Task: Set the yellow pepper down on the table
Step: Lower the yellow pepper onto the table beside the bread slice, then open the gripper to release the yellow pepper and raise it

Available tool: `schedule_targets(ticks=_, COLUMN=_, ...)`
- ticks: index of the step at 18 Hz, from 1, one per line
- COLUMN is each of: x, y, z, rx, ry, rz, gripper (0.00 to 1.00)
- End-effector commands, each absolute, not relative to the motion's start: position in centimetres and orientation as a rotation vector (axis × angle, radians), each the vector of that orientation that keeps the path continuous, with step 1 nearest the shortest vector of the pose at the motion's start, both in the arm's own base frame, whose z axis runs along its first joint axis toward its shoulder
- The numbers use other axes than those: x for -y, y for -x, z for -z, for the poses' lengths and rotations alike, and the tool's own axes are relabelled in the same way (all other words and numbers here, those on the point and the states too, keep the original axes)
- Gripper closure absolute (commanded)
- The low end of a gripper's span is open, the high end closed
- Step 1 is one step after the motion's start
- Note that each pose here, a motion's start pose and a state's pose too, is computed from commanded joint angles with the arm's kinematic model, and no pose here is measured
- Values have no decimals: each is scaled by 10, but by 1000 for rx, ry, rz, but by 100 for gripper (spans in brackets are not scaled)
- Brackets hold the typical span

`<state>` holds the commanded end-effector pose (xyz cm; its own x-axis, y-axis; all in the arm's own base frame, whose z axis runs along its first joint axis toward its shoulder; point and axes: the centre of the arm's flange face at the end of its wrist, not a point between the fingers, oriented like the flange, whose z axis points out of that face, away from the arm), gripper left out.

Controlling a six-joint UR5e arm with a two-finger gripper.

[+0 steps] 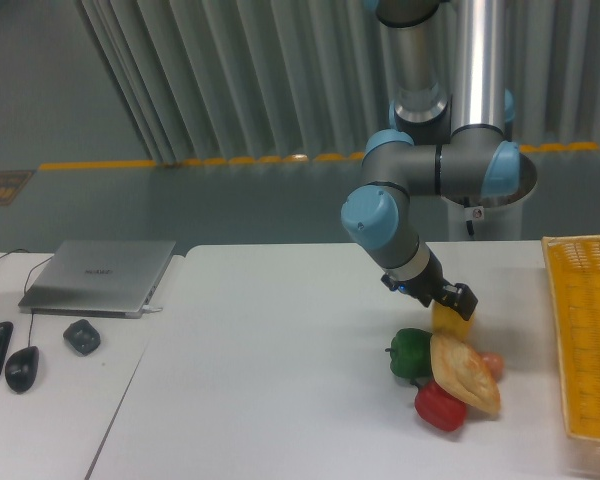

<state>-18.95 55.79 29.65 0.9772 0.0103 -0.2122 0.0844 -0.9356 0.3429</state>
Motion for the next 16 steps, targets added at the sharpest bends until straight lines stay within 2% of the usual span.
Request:
schedule_targets(ticks=9, x=-559, y=189, z=-305, rx=-86, ry=-2788, rz=293, gripper=0)
schedule_targets(ticks=16, x=-565, y=207, z=-331, rx=-104, ry=-2834, rz=319, gripper=0)
